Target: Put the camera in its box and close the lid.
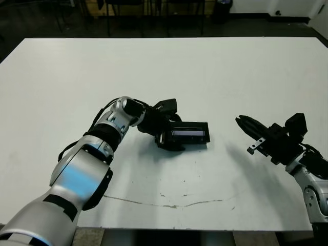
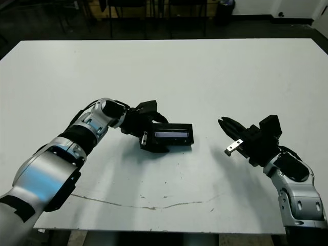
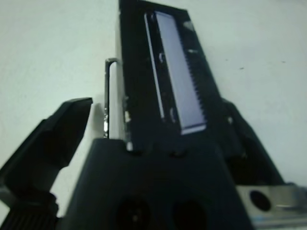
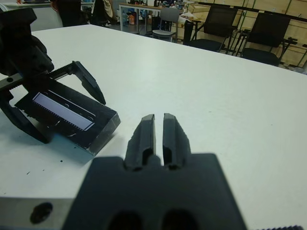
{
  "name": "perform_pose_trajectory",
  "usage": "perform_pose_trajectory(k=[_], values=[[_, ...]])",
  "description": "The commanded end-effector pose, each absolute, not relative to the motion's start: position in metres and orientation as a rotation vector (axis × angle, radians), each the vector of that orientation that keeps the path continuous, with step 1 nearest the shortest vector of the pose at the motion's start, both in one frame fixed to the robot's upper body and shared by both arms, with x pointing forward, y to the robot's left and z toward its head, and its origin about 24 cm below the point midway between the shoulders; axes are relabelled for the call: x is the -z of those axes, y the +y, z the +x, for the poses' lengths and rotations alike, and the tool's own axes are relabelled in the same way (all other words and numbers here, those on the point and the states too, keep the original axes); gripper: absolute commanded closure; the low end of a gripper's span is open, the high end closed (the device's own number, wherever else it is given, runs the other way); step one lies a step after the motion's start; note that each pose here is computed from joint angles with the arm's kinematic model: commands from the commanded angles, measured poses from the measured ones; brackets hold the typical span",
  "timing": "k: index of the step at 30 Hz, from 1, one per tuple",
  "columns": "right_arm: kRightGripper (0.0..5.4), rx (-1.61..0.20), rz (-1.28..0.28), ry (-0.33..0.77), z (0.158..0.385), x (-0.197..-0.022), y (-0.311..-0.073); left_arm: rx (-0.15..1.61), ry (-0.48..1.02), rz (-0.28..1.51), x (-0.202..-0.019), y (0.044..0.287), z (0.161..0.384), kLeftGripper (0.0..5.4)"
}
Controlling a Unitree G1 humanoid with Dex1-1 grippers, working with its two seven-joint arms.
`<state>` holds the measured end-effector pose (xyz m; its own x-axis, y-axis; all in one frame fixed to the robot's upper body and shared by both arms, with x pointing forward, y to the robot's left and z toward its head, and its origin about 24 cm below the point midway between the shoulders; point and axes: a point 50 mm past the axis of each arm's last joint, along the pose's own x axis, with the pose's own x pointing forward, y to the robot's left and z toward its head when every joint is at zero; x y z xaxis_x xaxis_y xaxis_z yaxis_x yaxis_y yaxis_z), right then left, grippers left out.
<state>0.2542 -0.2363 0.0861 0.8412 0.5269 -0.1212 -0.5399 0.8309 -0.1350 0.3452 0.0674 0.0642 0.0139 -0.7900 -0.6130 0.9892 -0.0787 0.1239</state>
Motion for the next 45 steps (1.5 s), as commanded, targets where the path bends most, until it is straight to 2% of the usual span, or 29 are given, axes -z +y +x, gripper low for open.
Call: perform_pose_trajectory(k=[1,8,15,19,31,39,45], values=[[5.40,-0.562,-0.166,0.107,0.251,-0.082,-0.237,1.571,0.638,0.641,-0.015,0.091,0.320,0.01],[5.40,-0.560,-0.176,0.113,0.252,-0.081,-0.237,1.518,0.684,0.599,-0.014,0.111,0.322,0.01],[5.40,-0.559,-0.174,0.116,0.252,-0.082,-0.237,1.464,0.714,0.565,-0.014,0.121,0.323,0.01],[5.40,-0.560,-0.180,0.114,0.251,-0.083,-0.237,1.440,0.672,0.533,-0.017,0.125,0.325,0.01],[5.40,-0.581,-0.179,0.123,0.253,-0.082,-0.238,1.343,0.406,0.394,-0.037,0.153,0.323,0.01],[5.40,-0.585,-0.193,0.116,0.253,-0.082,-0.238,1.271,0.356,0.296,-0.042,0.166,0.313,0.01],[5.40,-0.591,-0.197,0.106,0.253,-0.082,-0.238,1.279,0.302,0.301,-0.048,0.172,0.302,0.01]])
